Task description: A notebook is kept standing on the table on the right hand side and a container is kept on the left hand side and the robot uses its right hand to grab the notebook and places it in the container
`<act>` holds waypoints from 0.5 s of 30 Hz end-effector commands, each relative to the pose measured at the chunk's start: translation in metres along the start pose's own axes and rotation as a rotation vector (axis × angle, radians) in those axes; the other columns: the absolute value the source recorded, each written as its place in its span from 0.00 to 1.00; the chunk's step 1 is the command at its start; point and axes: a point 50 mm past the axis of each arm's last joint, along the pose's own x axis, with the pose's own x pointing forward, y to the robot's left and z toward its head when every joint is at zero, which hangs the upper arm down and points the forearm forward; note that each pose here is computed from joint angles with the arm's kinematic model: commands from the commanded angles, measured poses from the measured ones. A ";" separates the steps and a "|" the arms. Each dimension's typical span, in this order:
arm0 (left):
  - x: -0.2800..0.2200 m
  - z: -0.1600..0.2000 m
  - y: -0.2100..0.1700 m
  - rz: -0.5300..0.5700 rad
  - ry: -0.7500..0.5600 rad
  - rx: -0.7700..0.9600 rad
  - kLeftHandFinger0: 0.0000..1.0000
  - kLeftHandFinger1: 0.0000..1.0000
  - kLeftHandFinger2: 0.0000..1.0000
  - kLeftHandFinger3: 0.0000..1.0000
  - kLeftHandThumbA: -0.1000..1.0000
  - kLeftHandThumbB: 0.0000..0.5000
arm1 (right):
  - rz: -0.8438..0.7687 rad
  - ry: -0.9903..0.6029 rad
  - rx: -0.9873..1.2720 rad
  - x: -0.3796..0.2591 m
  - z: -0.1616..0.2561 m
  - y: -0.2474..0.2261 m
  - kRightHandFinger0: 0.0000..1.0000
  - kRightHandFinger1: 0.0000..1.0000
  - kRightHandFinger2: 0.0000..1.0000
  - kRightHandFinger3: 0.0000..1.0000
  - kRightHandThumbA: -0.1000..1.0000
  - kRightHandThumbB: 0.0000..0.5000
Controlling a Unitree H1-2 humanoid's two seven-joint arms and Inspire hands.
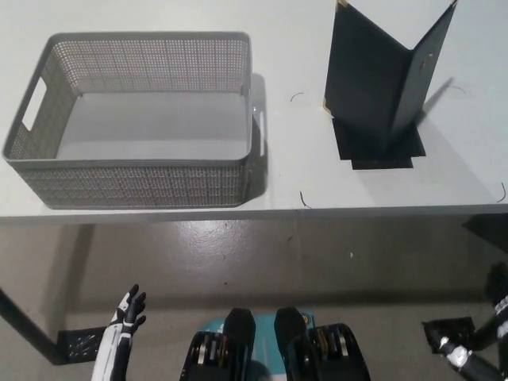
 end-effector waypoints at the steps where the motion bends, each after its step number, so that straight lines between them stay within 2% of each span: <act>1: 0.001 0.013 0.000 0.039 -0.112 -0.006 1.00 1.00 1.00 1.00 1.00 0.78 | -0.047 -0.244 0.000 0.023 0.051 -0.002 1.00 1.00 1.00 1.00 1.00 0.50; 2: 0.000 0.012 0.000 0.038 -0.123 -0.010 1.00 1.00 1.00 1.00 1.00 0.76 | -0.052 -0.305 -0.033 0.048 0.075 -0.006 1.00 1.00 1.00 1.00 1.00 0.60; 5: -0.001 0.010 0.000 0.029 -0.123 -0.002 1.00 1.00 1.00 1.00 1.00 0.77 | -0.069 -0.357 -0.030 0.078 0.092 -0.004 1.00 1.00 1.00 1.00 1.00 0.69; 7: -0.001 0.010 0.000 0.028 -0.121 -0.005 1.00 1.00 1.00 1.00 1.00 0.78 | -0.068 -0.364 -0.031 0.084 0.095 -0.003 1.00 1.00 1.00 1.00 1.00 0.71; 9: -0.003 0.009 -0.001 -0.002 -0.126 0.007 1.00 1.00 1.00 1.00 1.00 0.75 | -0.053 -0.406 -0.018 0.124 0.103 0.004 1.00 1.00 1.00 1.00 1.00 0.68; 12: -0.007 0.008 -0.001 -0.003 -0.129 -0.005 1.00 1.00 1.00 1.00 1.00 0.72 | -0.071 -0.369 -0.034 0.149 0.105 0.013 1.00 1.00 1.00 1.00 1.00 0.74; 14: -0.007 0.008 -0.001 -0.003 -0.130 -0.005 1.00 1.00 1.00 1.00 1.00 0.72 | -0.072 -0.366 -0.035 0.149 0.105 0.013 1.00 1.00 1.00 1.00 1.00 0.74; 15: -0.007 0.008 -0.001 -0.008 -0.130 -0.003 1.00 1.00 1.00 1.00 1.00 0.74 | -0.064 -0.334 -0.030 0.174 0.105 0.021 1.00 1.00 1.00 1.00 1.00 0.82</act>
